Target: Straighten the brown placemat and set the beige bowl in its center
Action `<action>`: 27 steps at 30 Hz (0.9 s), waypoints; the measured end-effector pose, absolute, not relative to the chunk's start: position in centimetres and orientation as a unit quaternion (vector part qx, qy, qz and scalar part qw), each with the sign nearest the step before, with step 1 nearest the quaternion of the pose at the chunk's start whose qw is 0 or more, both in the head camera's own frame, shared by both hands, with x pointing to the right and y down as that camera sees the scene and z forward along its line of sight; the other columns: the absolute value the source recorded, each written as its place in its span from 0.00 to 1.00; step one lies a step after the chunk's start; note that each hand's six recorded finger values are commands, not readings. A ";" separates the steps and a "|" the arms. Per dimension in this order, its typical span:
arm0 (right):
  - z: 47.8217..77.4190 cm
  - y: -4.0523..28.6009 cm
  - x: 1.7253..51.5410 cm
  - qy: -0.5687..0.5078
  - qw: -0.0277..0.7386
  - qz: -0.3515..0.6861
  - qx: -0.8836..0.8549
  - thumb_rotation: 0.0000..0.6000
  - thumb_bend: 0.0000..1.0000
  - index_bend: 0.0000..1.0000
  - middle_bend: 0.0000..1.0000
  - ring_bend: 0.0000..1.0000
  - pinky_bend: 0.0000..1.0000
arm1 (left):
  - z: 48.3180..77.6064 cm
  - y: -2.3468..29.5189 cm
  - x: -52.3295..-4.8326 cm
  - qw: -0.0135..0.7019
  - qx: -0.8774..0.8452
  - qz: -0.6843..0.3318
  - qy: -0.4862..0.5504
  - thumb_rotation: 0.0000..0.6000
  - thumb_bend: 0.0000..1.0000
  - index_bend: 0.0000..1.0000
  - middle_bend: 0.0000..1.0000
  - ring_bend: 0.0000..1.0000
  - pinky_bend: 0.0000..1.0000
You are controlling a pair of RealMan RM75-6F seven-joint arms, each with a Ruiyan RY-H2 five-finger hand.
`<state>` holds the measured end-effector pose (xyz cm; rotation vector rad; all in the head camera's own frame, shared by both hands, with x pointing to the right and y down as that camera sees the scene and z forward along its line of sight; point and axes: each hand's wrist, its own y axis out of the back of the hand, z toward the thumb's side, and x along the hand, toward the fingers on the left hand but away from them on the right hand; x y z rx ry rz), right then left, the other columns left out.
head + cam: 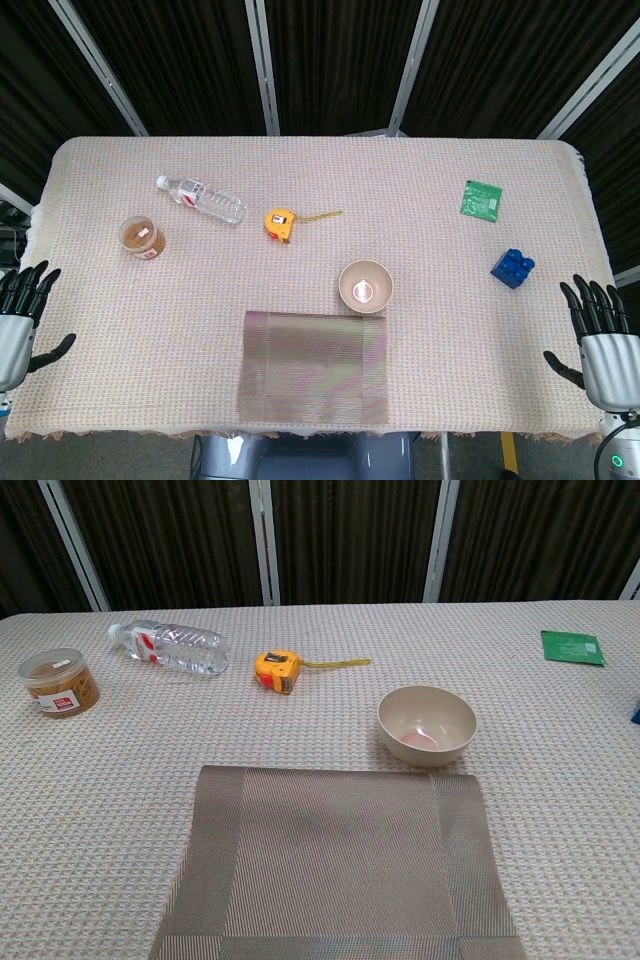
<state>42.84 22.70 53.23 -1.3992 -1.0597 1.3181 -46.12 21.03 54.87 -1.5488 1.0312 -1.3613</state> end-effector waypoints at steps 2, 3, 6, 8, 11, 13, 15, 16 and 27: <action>53.3 22.7 42.8 -0.428 0.455 0.535 -0.569 1.00 0.00 0.00 0.00 0.00 0.00 | 54.9 21.0 -46.2 0.405 -0.614 -0.540 0.410 1.00 0.24 0.00 0.00 0.00 0.00; 53.3 22.8 42.8 -0.427 0.455 0.535 -0.570 1.00 0.00 0.00 0.00 0.00 0.00 | 54.8 21.0 -46.2 0.405 -0.613 -0.540 0.410 1.00 0.24 0.00 0.00 0.00 0.00; 53.5 22.8 42.6 -0.425 0.453 0.534 -0.573 1.00 0.00 0.00 0.00 0.00 0.00 | 54.8 21.0 -46.3 0.405 -0.612 -0.541 0.411 1.00 0.24 0.00 0.00 0.00 0.00; 53.7 22.8 42.5 -0.422 0.450 0.534 -0.578 1.00 0.00 0.00 0.00 0.00 0.00 | 54.8 21.0 -46.4 0.405 -0.611 -0.542 0.412 1.00 0.24 0.00 0.00 0.00 0.00; 54.3 22.7 41.9 -0.413 0.444 0.530 -0.593 1.00 0.00 0.00 0.00 0.00 0.00 | 54.9 21.0 -46.5 0.406 -0.609 -0.544 0.411 1.00 0.24 0.00 0.00 0.00 0.00; 55.0 22.4 41.1 -0.400 0.441 0.526 -0.607 1.00 0.00 0.00 0.00 0.00 0.00 | 54.9 21.0 -46.5 0.406 -0.607 -0.546 0.411 1.00 0.24 0.00 0.00 0.00 0.00; 55.9 21.8 40.1 -0.380 0.443 0.520 -0.624 1.00 0.00 0.00 0.00 0.00 0.00 | 55.1 20.9 -46.5 0.406 -0.605 -0.547 0.411 1.00 0.24 0.00 0.00 0.00 0.00; 56.3 21.5 39.5 -0.370 0.444 0.516 -0.632 1.00 0.00 0.00 0.00 0.00 0.00 | 55.1 20.9 -46.5 0.406 -0.605 -0.548 0.411 1.00 0.24 0.00 0.00 0.00 0.00; 61.6 15.7 27.5 -0.207 0.440 0.448 -0.750 1.00 0.00 0.01 0.00 0.00 0.00 | 55.9 20.4 -47.0 0.404 -0.591 -0.564 0.412 1.00 0.24 0.00 0.00 0.00 0.00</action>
